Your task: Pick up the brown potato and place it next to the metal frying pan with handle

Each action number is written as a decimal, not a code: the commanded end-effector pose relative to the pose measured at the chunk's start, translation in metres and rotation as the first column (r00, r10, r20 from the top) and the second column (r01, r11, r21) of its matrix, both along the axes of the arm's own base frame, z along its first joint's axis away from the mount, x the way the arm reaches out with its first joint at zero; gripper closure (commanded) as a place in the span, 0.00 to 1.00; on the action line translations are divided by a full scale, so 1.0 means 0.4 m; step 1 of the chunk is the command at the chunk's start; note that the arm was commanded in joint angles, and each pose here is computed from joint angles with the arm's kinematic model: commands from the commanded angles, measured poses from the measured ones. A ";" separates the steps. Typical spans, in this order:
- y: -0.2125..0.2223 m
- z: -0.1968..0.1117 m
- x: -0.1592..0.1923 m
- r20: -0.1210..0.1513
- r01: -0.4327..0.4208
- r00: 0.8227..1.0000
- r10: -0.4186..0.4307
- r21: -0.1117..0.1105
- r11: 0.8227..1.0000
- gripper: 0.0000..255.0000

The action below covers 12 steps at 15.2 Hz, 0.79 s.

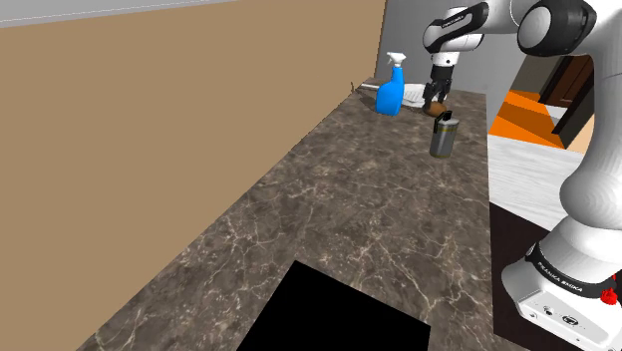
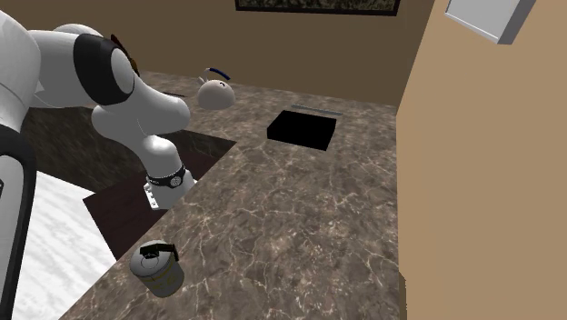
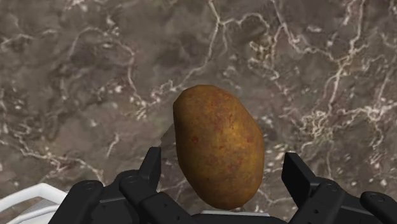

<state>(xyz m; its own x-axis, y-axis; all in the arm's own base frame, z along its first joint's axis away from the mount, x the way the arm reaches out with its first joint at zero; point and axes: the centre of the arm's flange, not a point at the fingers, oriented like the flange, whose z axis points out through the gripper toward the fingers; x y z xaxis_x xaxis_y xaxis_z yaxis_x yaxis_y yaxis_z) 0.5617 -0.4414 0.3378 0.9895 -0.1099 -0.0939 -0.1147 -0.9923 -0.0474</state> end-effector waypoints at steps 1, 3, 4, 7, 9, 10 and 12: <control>0.000 0.000 0.000 0.000 0.000 1.000 0.000 0.000 1.000 0.00; -0.004 0.066 0.006 0.000 0.000 1.000 0.000 0.000 1.000 0.00; -0.006 0.098 0.009 0.000 0.000 1.000 0.000 0.000 1.000 0.00; -0.007 0.124 0.011 0.000 0.000 1.000 0.000 0.000 1.000 0.00; -0.007 0.124 0.011 0.000 0.000 1.000 0.000 0.000 1.000 0.00; -0.007 0.124 0.011 0.000 0.000 1.000 0.000 0.000 1.000 0.00; -0.007 0.124 0.011 0.000 0.000 1.000 0.000 0.000 1.000 0.00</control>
